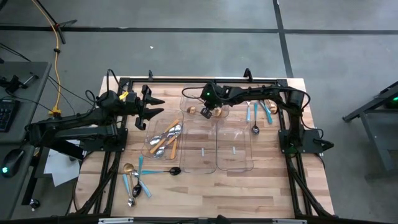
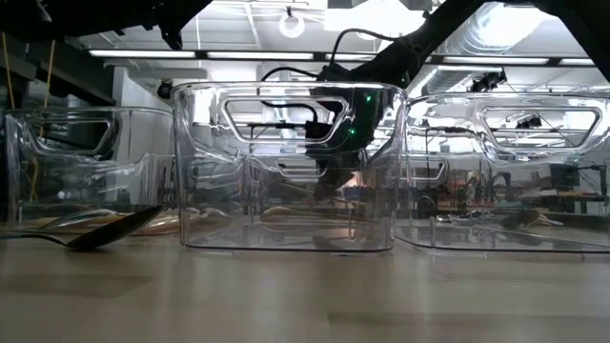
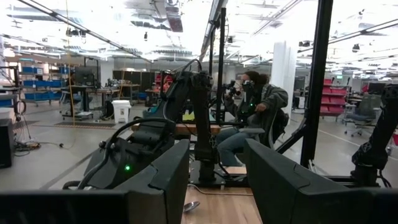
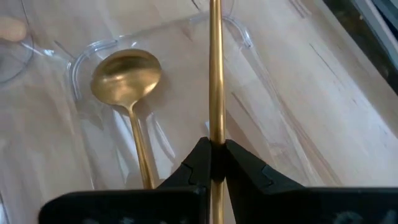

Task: Sort silverware by color (type)
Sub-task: Put the gold spoon into the top transparent bin

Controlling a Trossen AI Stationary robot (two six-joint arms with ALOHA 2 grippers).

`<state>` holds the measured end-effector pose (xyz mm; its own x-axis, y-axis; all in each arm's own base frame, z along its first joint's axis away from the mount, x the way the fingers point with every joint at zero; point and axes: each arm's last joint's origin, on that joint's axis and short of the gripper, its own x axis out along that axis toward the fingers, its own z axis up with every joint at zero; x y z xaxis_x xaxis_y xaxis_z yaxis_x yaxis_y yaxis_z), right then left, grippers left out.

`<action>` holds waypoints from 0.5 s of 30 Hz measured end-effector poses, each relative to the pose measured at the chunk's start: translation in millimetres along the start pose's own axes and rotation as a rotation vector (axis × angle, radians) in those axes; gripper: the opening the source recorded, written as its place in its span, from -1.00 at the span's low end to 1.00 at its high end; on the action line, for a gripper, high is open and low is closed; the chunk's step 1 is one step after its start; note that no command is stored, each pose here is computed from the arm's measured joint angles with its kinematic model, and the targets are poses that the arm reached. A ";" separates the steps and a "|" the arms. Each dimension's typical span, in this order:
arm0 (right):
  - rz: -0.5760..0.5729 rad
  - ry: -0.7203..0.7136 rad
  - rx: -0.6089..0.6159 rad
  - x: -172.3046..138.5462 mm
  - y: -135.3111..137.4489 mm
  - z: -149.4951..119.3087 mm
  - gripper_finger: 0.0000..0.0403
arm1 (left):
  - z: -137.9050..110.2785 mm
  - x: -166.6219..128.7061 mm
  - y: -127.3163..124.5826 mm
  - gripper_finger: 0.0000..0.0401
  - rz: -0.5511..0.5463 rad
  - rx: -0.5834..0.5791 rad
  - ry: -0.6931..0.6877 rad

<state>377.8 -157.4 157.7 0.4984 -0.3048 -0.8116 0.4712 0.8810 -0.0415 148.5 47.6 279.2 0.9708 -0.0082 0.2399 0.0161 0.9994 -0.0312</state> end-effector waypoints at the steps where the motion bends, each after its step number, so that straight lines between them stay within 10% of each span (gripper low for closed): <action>1: 0.000 0.000 0.000 0.0 0.0 0.0 -0.88 | 0.0 0.0 0.0 -0.28 0.000 0.000 0.000; 15: -0.002 0.001 -0.006 0.1 -0.1 -0.3 -0.82 | -0.4 0.0 0.0 -0.28 0.000 -0.003 0.004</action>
<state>377.7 -157.4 157.4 0.4969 -0.3063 -0.8119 0.4677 0.8827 -0.0467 148.6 47.6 278.9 0.9716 -0.0078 0.2365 0.0163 0.9993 -0.0338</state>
